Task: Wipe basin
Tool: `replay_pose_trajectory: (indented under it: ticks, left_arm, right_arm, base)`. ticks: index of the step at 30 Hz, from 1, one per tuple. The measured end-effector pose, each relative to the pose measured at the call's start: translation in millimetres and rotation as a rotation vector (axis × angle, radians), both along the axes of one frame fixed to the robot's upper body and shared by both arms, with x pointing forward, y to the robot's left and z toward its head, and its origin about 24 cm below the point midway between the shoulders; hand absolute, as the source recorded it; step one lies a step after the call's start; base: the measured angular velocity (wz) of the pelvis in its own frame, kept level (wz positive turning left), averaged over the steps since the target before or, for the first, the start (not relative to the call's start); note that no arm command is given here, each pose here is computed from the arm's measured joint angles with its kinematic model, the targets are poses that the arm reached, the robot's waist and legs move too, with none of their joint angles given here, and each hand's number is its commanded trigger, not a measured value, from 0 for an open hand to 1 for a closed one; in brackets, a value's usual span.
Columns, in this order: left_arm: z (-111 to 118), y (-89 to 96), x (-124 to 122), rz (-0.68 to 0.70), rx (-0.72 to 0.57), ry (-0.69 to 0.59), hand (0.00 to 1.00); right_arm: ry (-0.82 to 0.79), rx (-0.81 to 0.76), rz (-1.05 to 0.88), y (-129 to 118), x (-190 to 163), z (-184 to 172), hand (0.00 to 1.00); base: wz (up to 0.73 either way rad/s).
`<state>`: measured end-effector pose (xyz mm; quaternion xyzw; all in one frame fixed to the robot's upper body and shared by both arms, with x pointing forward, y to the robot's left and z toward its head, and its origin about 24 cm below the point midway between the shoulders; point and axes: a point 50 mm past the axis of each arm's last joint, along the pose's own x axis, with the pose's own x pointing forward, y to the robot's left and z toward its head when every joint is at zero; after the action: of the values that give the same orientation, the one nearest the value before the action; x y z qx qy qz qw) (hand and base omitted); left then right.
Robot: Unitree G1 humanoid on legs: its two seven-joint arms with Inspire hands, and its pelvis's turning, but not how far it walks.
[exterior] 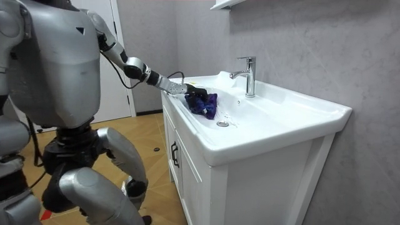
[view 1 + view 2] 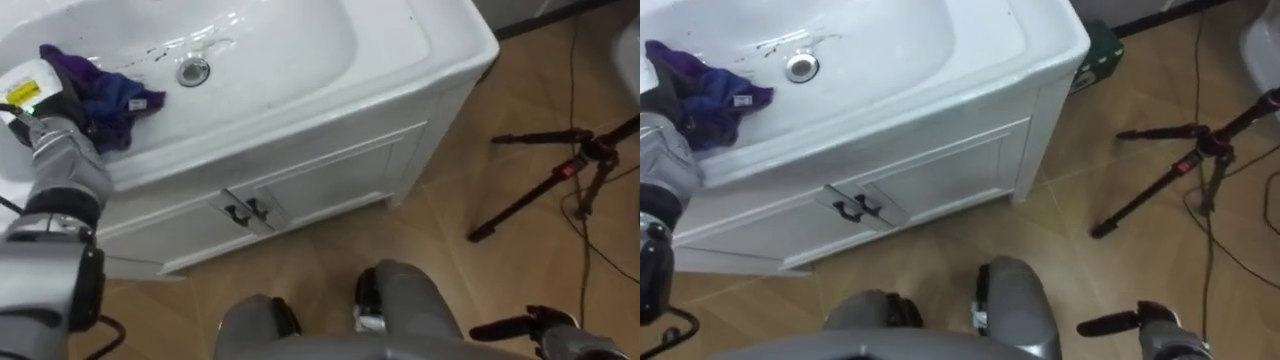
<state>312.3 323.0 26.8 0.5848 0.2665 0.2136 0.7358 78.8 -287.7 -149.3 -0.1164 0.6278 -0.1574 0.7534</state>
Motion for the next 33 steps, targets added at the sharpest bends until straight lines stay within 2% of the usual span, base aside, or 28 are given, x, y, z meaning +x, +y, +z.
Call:
replay_pose_trajectory:
  ticks: [4, 9, 14, 24, 28, 31, 33]
  left_arm:
    - [12.2, -6.4, 14.0, 0.015, -0.055, -0.048, 1.0]
    - [24.8, -19.3, 27.9, 0.058, -0.167, -0.189, 1.0]
    - [28.5, -26.5, 33.8, 0.108, -0.277, -0.271, 1.0]
    - [31.1, -35.5, 39.4, 0.155, -0.422, -0.362, 1.0]
    - [33.5, -37.3, 41.5, 0.149, -0.434, -0.376, 1.0]
    - [36.7, -45.8, 46.8, 0.118, -0.455, -0.391, 1.0]
    - [42.5, -61.5, 55.6, 0.074, -0.488, -0.415, 1.0]
  right_arm:
    - [-0.005, -0.002, 0.018, 3.6, 4.0, -0.4, 0.0]
    - [-0.021, -0.03, 0.03, 5.2, 12.0, 1.1, 0.0]
    - [-0.049, -0.049, 0.04, 7.9, 20.7, 2.6, 0.0]
    - [-0.123, -0.027, 0.004, 11.9, 35.8, 6.3, 0.0]
    - [-0.148, -0.011, -0.016, 13.7, 37.9, 6.9, 0.0]
    - [-0.146, -0.01, -0.013, 13.9, 37.4, 6.7, 0.0]
    - [-0.137, -0.012, 0.004, 14.0, 33.7, 5.7, 0.0]
  base:
    - [-0.06]
    - [-0.21]
    - [-0.07]
    - [0.01]
    - [0.04]
    - [-0.01]
    - [-0.04]
